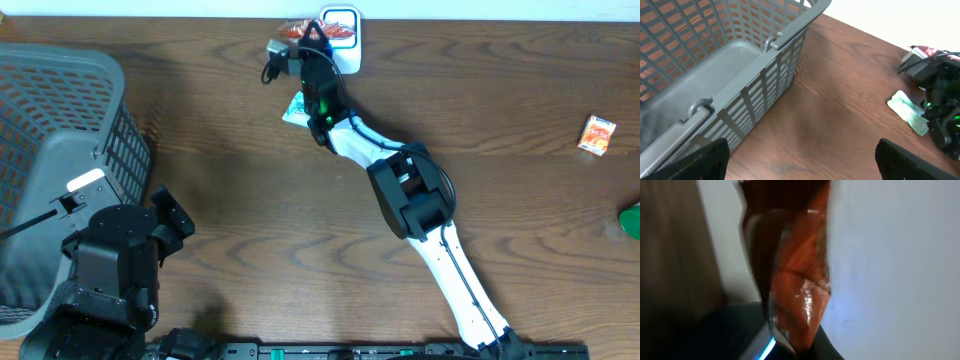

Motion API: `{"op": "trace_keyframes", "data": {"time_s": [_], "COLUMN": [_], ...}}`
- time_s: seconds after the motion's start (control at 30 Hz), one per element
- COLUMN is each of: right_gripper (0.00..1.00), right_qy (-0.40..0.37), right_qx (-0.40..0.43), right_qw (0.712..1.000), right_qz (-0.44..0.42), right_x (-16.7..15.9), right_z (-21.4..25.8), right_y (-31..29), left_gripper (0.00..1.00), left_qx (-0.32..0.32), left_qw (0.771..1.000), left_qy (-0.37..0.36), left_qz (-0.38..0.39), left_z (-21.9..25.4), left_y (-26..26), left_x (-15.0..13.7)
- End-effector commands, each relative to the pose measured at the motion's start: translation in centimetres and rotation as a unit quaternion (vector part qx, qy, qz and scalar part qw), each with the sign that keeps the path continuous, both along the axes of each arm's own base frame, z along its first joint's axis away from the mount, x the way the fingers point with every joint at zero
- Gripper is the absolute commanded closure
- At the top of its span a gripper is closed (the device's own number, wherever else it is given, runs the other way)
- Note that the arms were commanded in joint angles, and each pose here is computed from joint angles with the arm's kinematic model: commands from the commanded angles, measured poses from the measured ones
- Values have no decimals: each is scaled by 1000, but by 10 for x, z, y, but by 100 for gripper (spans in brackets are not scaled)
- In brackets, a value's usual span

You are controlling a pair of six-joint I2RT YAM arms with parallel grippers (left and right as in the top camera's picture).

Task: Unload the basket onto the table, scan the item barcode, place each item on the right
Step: 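Carry the candy bar to the right table edge and release it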

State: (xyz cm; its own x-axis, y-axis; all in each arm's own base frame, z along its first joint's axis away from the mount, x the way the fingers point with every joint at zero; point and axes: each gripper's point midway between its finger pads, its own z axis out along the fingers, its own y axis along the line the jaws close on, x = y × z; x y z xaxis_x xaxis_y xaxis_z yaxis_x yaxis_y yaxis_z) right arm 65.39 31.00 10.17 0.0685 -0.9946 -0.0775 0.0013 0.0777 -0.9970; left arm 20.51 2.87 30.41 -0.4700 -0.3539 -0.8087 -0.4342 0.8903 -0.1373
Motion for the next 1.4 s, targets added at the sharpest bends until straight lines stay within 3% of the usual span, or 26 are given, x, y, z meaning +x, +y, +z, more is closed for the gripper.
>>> {"op": "trace_keyframes", "data": {"time_s": [0.0, 0.53, 0.67, 0.9, 1.13, 1.37], "right_gripper": [99, 99, 99, 99, 99, 99], "right_qy": [9, 126, 103, 56, 84, 183], "right_qx": [26, 85, 95, 135, 216, 270], "right_qw": [1000, 987, 989, 985, 949, 858], "right_qz": [10, -44, -49, -94, -213, -396], "right_x": [1, -11, -10, -17, -58, -104], "right_z": [-15, -79, -40, 91, 178, 148], "right_y": [0, -8, -6, -31, -111, -265], "left_gripper": [7, 7, 7, 7, 7, 7], "left_qx": [3, 3, 3, 3, 3, 3], "left_qw": [1000, 1000, 1000, 1000, 1000, 1000], "left_qy": [-1, -1, -1, -1, -1, -1], "left_qz": [7, 7, 7, 7, 7, 7], "left_z": [0, 0, 0, 0, 0, 0], "left_y": [3, 3, 3, 3, 3, 3], "left_x": [-1, -1, -1, -1, -1, -1]}}
